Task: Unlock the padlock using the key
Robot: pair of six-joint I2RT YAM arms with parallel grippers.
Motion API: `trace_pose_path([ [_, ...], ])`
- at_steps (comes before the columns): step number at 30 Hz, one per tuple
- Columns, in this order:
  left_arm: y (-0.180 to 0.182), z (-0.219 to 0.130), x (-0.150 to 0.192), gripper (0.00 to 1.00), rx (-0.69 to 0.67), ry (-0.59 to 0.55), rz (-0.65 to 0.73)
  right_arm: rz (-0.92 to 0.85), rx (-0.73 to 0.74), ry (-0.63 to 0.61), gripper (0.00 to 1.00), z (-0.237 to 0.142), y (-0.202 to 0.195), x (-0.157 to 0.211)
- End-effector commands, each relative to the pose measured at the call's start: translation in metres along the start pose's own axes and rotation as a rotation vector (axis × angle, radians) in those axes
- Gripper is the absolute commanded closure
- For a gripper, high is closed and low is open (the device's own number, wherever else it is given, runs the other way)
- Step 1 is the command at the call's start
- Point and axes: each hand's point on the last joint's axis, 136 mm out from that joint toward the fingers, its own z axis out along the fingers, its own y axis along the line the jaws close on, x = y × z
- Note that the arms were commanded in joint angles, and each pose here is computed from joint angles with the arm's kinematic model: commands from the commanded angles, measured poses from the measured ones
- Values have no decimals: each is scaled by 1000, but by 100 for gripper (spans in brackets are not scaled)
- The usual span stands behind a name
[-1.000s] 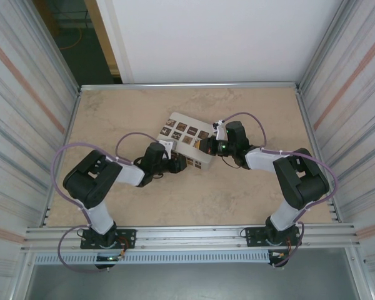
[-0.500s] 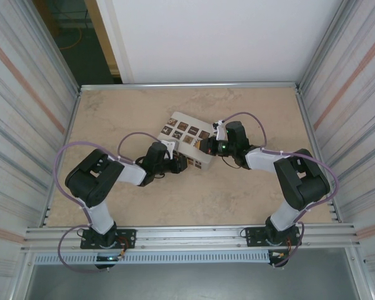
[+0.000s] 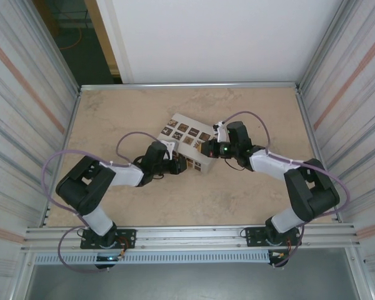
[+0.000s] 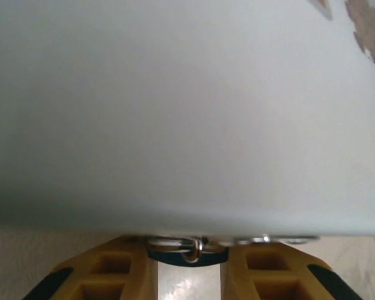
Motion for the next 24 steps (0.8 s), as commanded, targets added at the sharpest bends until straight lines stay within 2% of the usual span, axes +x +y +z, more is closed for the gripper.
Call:
trace_pose_path([
  [1, -20, -13, -12, 100, 39, -8, -41, -103, 6, -47, 100, -21, 19, -12],
  [11, -41, -36, -11, 100, 47, 8, -212, -287, 92, -69, 100, -61, 31, 27],
  [16, -53, -43, -17, 100, 90, -12, -282, -369, 113, -131, 100, -78, 38, 50],
  [24, -66, -44, -21, 100, 154, -12, -348, -397, 112, -124, 100, -72, 33, 92],
])
